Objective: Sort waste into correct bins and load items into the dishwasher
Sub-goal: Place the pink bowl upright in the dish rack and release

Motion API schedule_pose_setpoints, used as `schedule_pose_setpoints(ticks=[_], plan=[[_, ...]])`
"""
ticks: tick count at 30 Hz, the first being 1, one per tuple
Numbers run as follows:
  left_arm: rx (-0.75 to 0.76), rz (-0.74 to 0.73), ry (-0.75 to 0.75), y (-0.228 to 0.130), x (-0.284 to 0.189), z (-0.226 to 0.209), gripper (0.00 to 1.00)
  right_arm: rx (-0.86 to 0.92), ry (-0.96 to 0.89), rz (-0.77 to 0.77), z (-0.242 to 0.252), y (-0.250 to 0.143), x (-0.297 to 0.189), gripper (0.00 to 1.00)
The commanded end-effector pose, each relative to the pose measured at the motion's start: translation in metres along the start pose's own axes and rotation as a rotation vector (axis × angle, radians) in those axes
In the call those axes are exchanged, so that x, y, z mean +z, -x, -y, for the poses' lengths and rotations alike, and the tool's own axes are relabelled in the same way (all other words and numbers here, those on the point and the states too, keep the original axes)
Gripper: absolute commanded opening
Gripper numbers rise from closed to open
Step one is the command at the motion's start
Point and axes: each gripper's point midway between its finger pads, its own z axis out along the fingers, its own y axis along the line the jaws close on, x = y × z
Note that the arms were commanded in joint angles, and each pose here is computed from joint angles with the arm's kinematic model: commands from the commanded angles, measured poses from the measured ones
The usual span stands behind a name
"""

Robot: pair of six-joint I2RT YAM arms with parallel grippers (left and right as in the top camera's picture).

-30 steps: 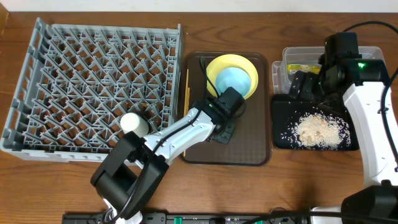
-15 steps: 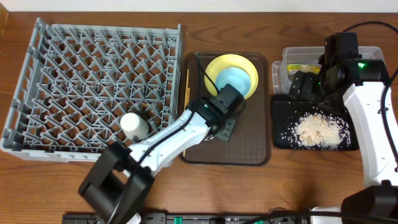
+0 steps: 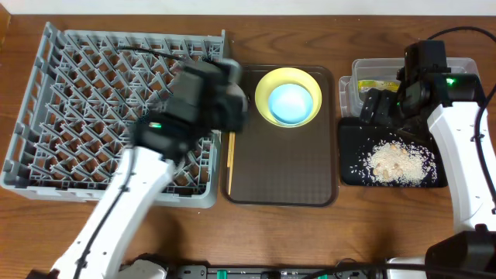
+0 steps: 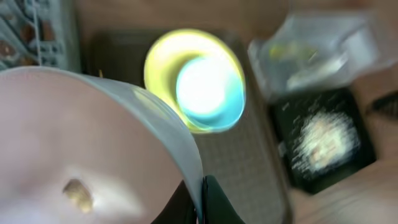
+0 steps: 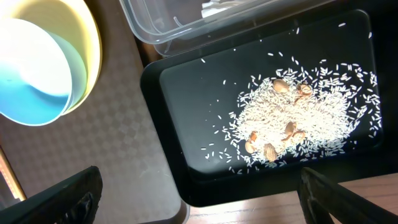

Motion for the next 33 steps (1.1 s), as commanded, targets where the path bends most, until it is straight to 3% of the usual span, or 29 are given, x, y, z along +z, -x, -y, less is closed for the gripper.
schedule_pose_setpoints(ticks=[1, 6, 13, 23, 33], plan=[[-0.058, 0.038, -0.26, 0.026, -0.026, 0.003, 0.07, 0.018, -0.013, 0.009, 0.003, 0.002, -0.001, 0.98], [-0.176, 0.127, -0.492, 0.061, -0.055, -0.039, 0.08, 0.018, -0.013, 0.007, 0.003, 0.002, -0.001, 0.98], [-0.306, 0.135, -0.599, 0.07, -0.052, -0.089, 0.07, 0.017, -0.013, 0.005, 0.003, 0.001, -0.001, 0.98], [-0.455, 0.121, -0.603, 0.061, -0.029, -0.149, 0.07, 0.017, -0.014, 0.005, 0.003, 0.001, -0.001, 0.98], [-0.463, 0.15, -0.674, 0.06, -0.029, -0.175, 0.08, 0.017, -0.014, 0.005, 0.003, 0.001, -0.001, 0.97]])
